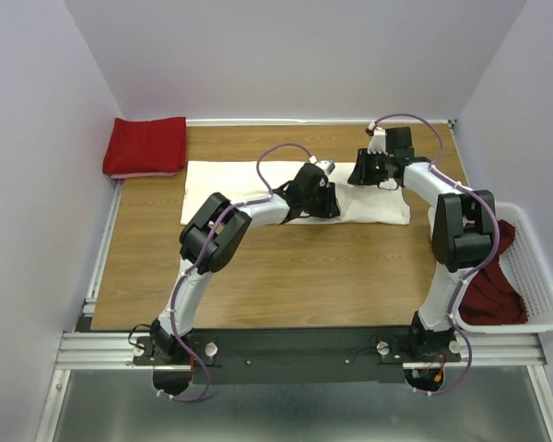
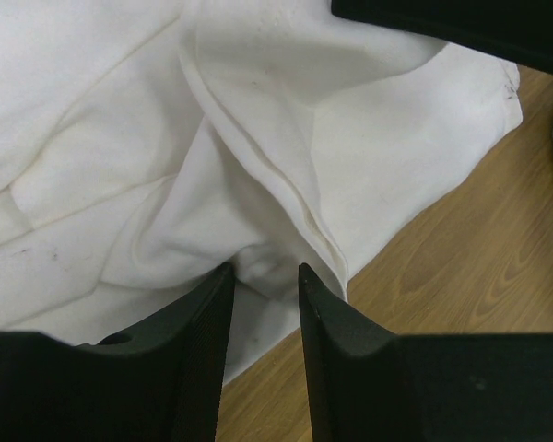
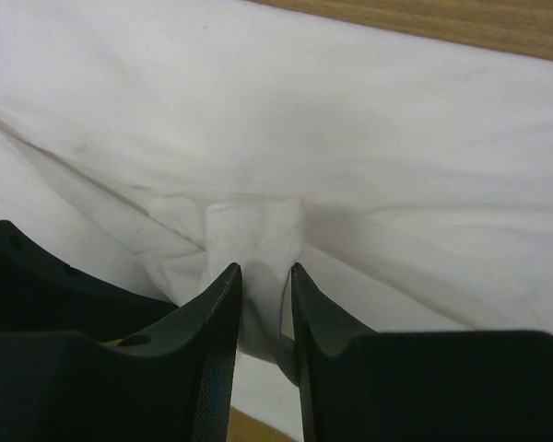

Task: Fold and stack the t-shirts
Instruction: Fold the tshirt

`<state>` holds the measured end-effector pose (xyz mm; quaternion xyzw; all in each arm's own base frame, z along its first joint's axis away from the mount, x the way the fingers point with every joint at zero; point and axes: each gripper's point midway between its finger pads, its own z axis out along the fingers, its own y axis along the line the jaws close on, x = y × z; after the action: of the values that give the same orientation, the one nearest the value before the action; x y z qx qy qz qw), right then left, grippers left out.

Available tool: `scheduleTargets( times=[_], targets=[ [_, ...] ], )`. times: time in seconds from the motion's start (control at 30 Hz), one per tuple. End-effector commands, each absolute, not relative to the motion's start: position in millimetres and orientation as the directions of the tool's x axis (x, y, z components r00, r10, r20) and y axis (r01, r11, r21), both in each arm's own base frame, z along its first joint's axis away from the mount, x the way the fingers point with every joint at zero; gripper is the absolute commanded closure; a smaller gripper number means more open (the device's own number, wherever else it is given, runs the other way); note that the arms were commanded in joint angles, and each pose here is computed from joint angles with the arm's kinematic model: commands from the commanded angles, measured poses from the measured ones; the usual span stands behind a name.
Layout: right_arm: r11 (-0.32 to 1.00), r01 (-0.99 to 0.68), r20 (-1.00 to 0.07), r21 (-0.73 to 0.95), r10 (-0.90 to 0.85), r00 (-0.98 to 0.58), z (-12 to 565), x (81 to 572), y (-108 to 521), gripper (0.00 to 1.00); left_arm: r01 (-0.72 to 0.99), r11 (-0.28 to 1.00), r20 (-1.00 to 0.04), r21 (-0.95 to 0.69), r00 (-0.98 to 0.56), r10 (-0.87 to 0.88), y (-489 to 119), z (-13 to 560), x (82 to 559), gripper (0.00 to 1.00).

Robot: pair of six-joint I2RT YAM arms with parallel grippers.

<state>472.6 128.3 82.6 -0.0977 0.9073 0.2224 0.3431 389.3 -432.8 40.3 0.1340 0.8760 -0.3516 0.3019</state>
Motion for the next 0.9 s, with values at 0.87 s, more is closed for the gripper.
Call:
scheduleTargets(
  times=[0.87],
  targets=[
    [0.995, -0.043, -0.907, 0.088, 0.062, -0.417, 120.3, 462.9, 52.5, 0.88, 0.428, 0.751, -0.607, -0.502, -0.794, 0.046, -420.5, 26.7, 382.5, 0.57]
  ],
)
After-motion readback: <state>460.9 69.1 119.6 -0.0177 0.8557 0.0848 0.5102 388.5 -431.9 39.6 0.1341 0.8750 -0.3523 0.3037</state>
